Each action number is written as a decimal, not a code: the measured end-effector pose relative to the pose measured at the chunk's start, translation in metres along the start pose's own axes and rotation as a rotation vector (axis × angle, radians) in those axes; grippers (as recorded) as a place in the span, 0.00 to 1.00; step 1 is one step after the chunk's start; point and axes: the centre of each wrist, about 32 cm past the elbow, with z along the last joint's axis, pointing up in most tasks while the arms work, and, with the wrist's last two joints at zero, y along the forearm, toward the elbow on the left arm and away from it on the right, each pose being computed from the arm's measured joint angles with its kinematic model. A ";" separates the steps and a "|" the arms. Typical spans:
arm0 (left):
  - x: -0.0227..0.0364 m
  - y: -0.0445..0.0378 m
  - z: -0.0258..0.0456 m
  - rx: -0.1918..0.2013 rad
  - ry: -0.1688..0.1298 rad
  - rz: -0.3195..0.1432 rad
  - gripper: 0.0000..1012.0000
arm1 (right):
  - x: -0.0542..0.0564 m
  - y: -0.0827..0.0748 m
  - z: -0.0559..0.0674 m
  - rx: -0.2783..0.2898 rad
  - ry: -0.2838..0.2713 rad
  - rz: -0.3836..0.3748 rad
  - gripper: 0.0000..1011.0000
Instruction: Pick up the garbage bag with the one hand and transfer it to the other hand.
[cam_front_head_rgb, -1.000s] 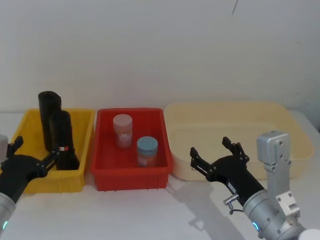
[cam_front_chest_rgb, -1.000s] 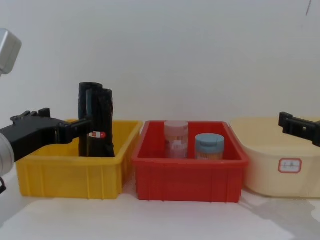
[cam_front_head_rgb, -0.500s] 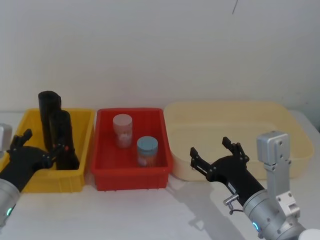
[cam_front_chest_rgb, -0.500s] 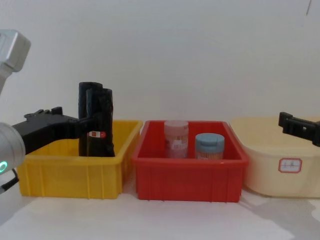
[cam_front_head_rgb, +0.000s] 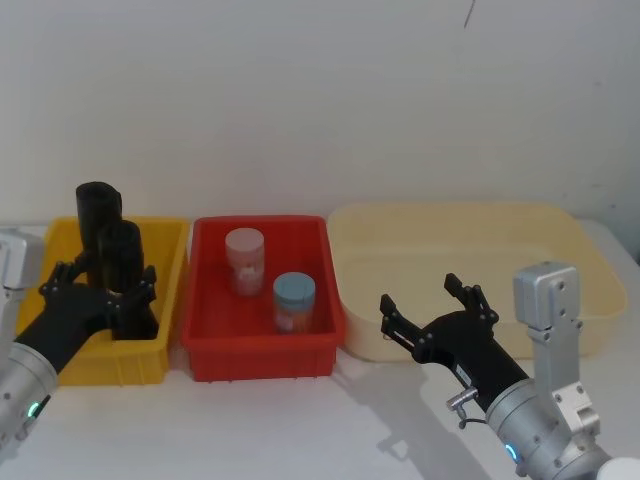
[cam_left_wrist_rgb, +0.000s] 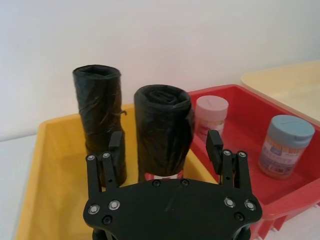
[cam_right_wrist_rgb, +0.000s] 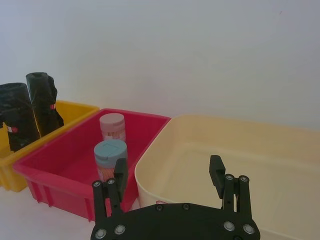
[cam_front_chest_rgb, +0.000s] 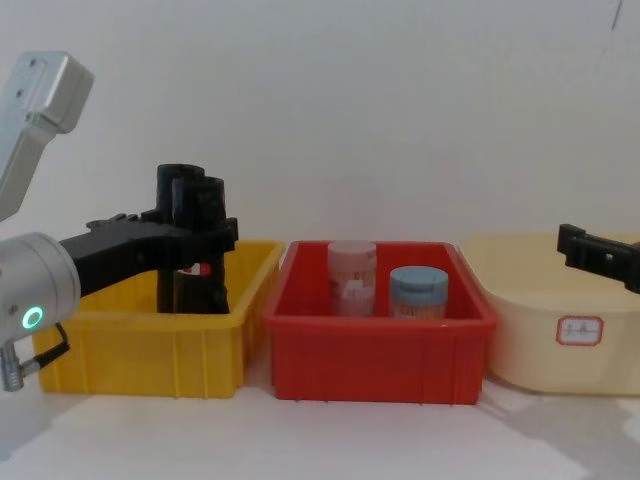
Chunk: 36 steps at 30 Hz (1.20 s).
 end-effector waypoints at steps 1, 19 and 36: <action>-0.0001 -0.0003 0.0002 0.000 0.001 -0.004 0.99 | 0.000 0.000 0.000 0.000 0.000 0.000 0.99; 0.0060 -0.0061 0.0016 -0.016 0.018 -0.009 0.99 | 0.000 0.000 0.000 0.000 0.000 0.000 0.99; 0.0131 -0.0215 0.0011 -0.014 0.020 -0.063 0.99 | 0.000 0.000 0.000 0.000 0.000 0.000 0.99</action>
